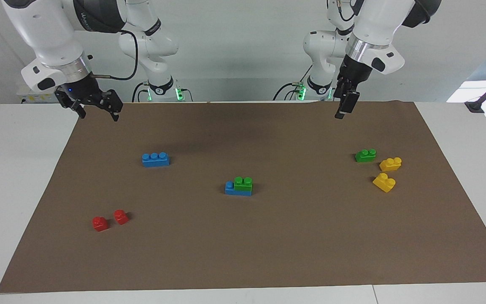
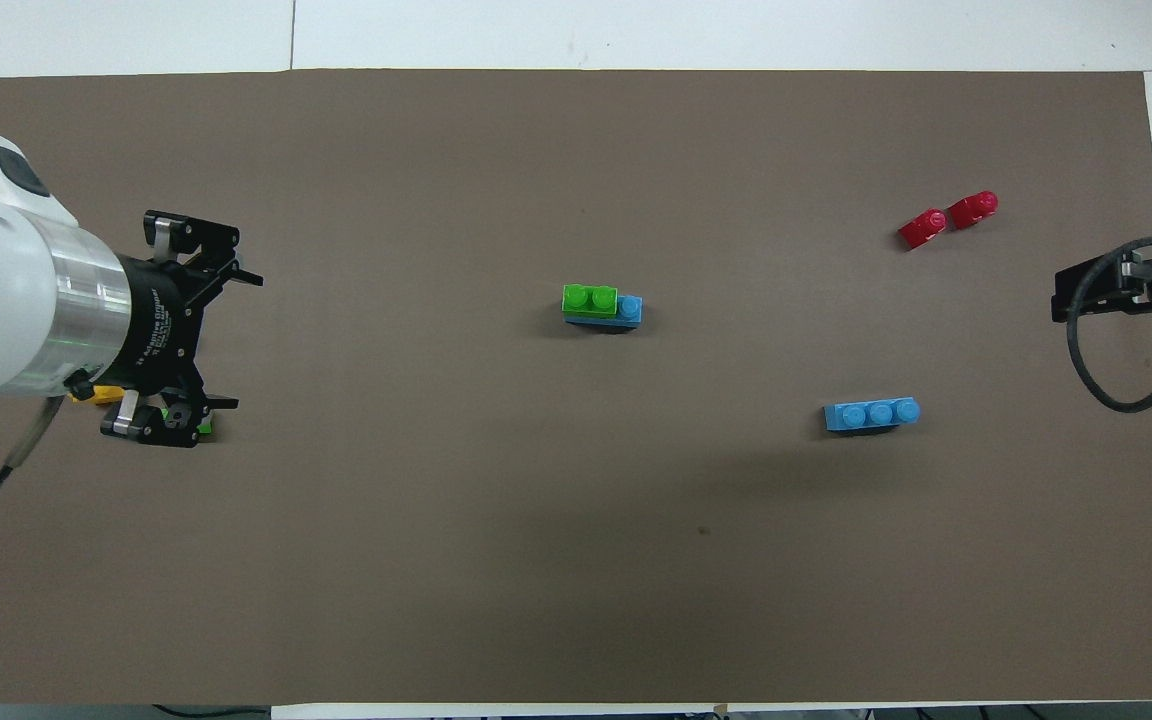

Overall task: Remove green block with left arm and hold with right
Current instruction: 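Reach the left gripper to the joined green-blue bricks and grasp the green brick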

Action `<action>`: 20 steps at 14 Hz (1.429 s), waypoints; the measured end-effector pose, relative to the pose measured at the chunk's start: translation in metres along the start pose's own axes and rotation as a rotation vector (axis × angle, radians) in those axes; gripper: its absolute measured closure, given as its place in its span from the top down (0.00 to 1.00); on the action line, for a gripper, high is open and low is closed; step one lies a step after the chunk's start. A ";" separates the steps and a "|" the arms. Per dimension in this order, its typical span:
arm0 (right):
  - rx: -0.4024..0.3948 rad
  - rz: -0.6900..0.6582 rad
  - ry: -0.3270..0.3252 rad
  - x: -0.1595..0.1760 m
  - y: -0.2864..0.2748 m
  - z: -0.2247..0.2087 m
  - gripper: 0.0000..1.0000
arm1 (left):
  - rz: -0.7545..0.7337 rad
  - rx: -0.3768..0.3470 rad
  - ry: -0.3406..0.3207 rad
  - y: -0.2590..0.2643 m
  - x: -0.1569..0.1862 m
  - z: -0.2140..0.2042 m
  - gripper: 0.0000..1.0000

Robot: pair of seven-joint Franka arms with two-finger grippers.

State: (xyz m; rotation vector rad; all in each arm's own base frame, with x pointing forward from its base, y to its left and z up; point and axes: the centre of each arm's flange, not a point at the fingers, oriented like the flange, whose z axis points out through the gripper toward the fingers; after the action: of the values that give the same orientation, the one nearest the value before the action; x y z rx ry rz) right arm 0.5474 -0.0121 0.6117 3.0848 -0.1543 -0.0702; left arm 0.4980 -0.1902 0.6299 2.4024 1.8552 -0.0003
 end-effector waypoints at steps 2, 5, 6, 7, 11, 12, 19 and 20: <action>0.000 0.000 -0.002 0.000 0.000 0.000 1.00 | -0.027 0.003 -0.007 0.006 -0.023 0.016 1.00; -0.001 0.001 -0.010 -0.001 0.000 0.001 1.00 | -0.051 0.010 -0.014 0.015 -0.047 0.038 1.00; 0.000 0.004 -0.007 -0.002 0.002 -0.001 1.00 | -0.058 0.021 -0.011 0.018 -0.058 0.050 1.00; 0.000 0.010 -0.002 -0.003 0.006 -0.003 1.00 | -0.074 0.027 -0.004 0.023 -0.070 0.064 1.00; 0.016 0.056 0.066 0.002 0.013 -0.013 1.00 | -0.137 0.060 0.012 0.047 -0.120 0.124 1.00; 0.040 0.116 0.074 0.003 0.018 -0.012 1.00 | -0.152 0.061 0.012 0.055 -0.127 0.132 1.00; 0.280 0.889 -0.049 0.008 0.013 0.016 1.00 | -0.220 0.051 0.048 0.094 -0.162 0.191 1.00; 0.308 0.992 -0.080 0.010 0.004 0.023 1.00 | -0.229 0.049 0.055 0.100 -0.169 0.201 1.00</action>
State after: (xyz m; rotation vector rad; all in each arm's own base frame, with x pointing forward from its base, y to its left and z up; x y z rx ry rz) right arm 0.5558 -0.0181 0.5890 2.8697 -1.7676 -0.1290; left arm 0.5646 -0.3948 0.4493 2.2263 2.1687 0.0017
